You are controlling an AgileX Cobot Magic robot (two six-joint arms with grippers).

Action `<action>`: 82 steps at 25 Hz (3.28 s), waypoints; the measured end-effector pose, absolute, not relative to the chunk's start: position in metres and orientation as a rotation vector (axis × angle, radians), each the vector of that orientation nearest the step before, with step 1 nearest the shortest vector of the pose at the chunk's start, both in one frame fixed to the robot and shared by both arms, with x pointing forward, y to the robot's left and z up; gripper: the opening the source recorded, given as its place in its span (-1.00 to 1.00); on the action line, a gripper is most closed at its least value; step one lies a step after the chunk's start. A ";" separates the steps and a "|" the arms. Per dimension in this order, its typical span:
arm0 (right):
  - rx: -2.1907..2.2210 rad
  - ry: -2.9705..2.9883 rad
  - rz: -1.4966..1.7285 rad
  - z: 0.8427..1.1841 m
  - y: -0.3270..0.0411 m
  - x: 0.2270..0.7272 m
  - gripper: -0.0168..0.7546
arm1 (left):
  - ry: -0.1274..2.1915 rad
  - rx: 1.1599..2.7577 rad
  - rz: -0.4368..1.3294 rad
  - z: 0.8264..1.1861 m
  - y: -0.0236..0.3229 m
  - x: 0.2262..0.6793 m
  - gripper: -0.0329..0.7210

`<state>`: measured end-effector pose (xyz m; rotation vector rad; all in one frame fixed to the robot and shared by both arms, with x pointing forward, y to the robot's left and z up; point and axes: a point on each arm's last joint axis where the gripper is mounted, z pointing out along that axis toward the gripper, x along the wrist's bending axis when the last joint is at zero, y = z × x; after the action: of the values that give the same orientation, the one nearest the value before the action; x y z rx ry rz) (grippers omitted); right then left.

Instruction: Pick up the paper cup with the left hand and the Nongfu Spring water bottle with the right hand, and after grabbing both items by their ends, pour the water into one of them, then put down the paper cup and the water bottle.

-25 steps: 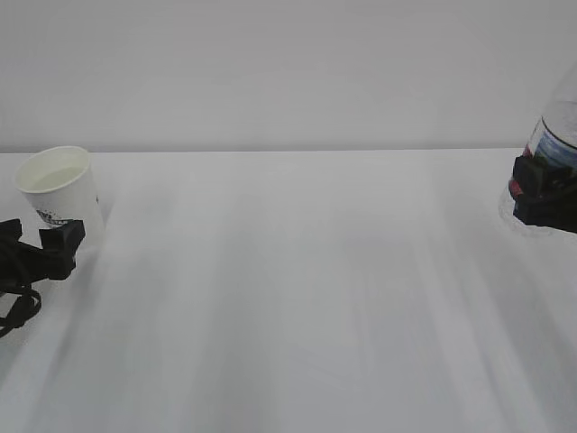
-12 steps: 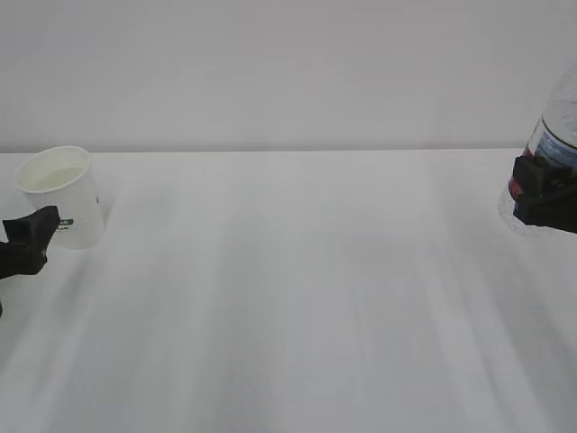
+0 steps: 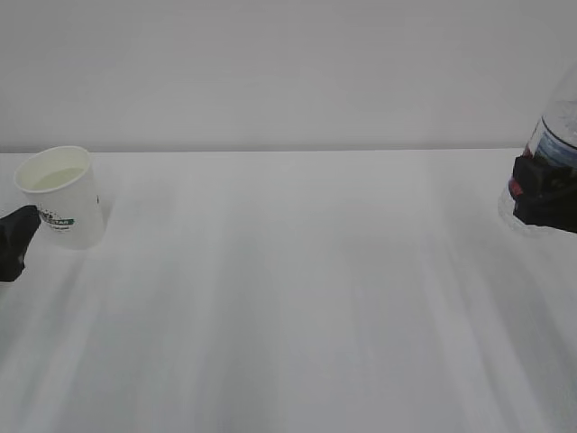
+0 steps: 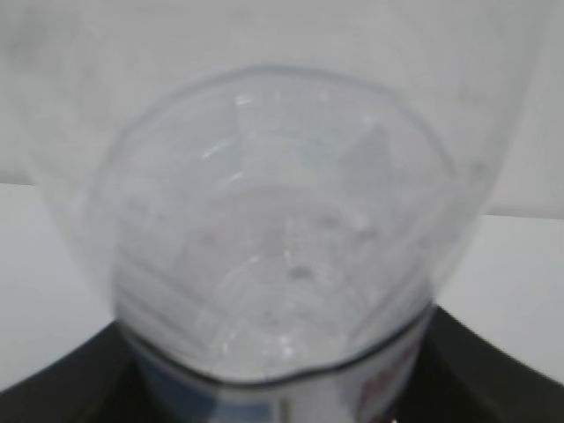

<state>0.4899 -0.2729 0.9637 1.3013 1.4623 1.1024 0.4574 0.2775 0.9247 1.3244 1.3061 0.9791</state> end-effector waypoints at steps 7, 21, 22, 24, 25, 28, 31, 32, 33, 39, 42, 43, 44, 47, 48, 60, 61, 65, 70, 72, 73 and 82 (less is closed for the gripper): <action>1.322 1.438 1.099 0.960 -0.274 0.492 0.28 | 1.307 1.322 0.977 0.925 0.278 0.457 0.72; 1.333 1.403 1.091 0.941 -0.274 0.516 0.28 | 1.281 1.342 0.961 0.925 0.275 0.457 0.66; 1.334 1.404 1.090 0.941 -0.274 0.519 0.28 | 1.281 1.342 0.961 0.925 0.275 0.457 0.66; 1.334 1.404 1.090 0.940 -0.273 0.523 0.28 | 1.279 1.344 0.960 0.925 0.275 0.457 0.66; 1.335 1.405 1.090 0.939 -0.273 0.525 0.28 | 1.279 1.344 0.960 0.925 0.275 0.457 0.66; 1.333 1.403 1.091 0.938 -0.272 0.532 0.28 | 1.279 1.344 0.960 0.925 0.275 0.457 0.66; 1.333 1.403 1.091 0.936 -0.271 0.539 0.28 | 1.277 1.345 0.959 0.925 0.275 0.457 0.66; 1.336 1.407 1.088 0.934 -0.271 0.541 0.28 | 1.277 1.345 0.959 0.925 0.275 0.457 0.66; 1.337 1.408 1.087 0.933 -0.271 0.543 0.28 | 1.277 1.345 0.959 0.925 0.275 0.457 0.66; 1.340 1.411 1.085 0.927 -0.269 0.556 0.28 | 1.274 1.348 0.957 0.925 0.274 0.457 0.65; 1.344 1.416 1.081 0.924 -0.269 0.562 0.28 | 1.270 1.350 0.955 0.925 0.274 0.457 0.65; 1.346 1.418 1.079 0.922 -0.268 0.563 0.28 | 1.270 1.351 0.955 0.925 0.274 0.457 0.66; 1.349 1.421 1.077 0.921 -0.268 0.564 0.28 | 1.268 1.352 0.954 0.925 0.274 0.457 0.66; 1.353 1.427 1.072 0.917 -0.268 0.568 0.28 | 1.267 1.352 0.954 0.925 0.274 0.456 0.66; 1.356 1.431 1.069 0.915 -0.268 0.569 0.28 | 1.267 1.352 0.954 0.925 0.274 0.456 0.65; 1.397 1.481 1.025 0.888 -0.267 0.573 0.28 | 1.247 1.367 0.941 0.925 0.272 0.456 0.65; 1.398 1.483 1.024 0.888 -0.267 0.573 0.28 | 1.247 1.367 0.941 0.925 0.272 0.456 0.65; 1.396 1.481 1.025 0.885 -0.267 0.578 0.28 | 1.245 1.368 0.940 0.925 0.271 0.456 0.65; 1.395 1.479 1.026 0.883 -0.266 0.583 0.28 | 1.243 1.370 0.939 0.925 0.271 0.456 0.65; 1.393 1.477 1.028 0.882 -0.266 0.585 0.28 | 1.243 1.370 0.939 0.925 0.271 0.456 0.65; 1.395 1.479 1.026 0.880 -0.266 0.586 0.28 | 1.243 1.370 0.939 0.925 0.271 0.456 0.65; 1.376 1.460 1.037 0.873 -0.265 0.592 0.28 | 1.240 1.370 0.939 0.925 0.271 0.456 0.65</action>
<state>0.5916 -0.2653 0.8733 1.3764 1.4601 1.0368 0.4561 0.2710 0.9252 1.3702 1.2403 0.9386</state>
